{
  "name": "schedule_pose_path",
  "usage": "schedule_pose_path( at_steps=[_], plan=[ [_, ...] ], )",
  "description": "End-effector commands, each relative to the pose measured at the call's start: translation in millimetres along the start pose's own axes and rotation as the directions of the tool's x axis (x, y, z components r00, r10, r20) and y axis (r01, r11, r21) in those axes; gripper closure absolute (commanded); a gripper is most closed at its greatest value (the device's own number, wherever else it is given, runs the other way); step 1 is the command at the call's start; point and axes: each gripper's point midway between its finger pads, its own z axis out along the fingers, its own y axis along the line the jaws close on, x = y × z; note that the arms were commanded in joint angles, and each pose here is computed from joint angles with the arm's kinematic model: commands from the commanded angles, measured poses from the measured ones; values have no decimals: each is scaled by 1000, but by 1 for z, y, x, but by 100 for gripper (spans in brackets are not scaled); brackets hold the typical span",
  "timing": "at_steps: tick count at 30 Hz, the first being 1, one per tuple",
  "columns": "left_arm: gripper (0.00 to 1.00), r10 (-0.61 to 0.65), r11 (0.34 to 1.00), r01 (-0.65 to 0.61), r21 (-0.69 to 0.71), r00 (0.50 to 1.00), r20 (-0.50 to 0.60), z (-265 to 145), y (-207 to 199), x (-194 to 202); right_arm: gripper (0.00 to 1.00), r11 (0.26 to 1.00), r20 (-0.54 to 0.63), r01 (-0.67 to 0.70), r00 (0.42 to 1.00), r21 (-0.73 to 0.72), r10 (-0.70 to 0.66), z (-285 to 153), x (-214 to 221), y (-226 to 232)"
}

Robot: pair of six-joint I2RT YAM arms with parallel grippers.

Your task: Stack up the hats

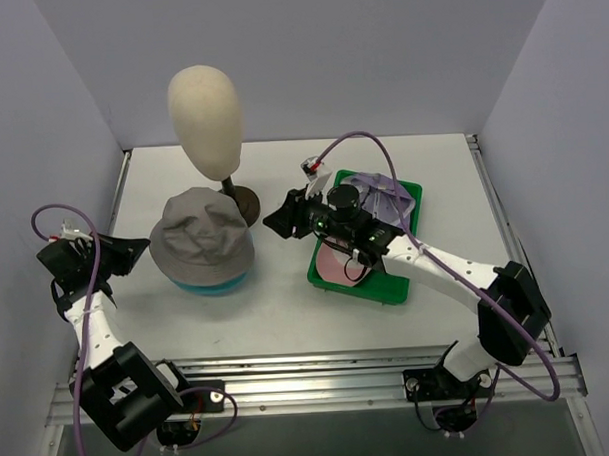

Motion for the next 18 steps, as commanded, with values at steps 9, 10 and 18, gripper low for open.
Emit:
schedule_pose_path(
  at_steps=[9,10,18],
  plan=[
    [97,54,995,-49,-91,997,62,-5,22,0,56,954,112,-299,948,-8,298,28,8,-17],
    [98,54,995,-49,-91,997,63,-4,22,0,56,948,118,-319,941,-2,317,29,10,-20],
    [98,79,992,-73,-105,995,54,-4,24,10,55,904,130,-428,896,-5,425,26,38,-10]
  ],
)
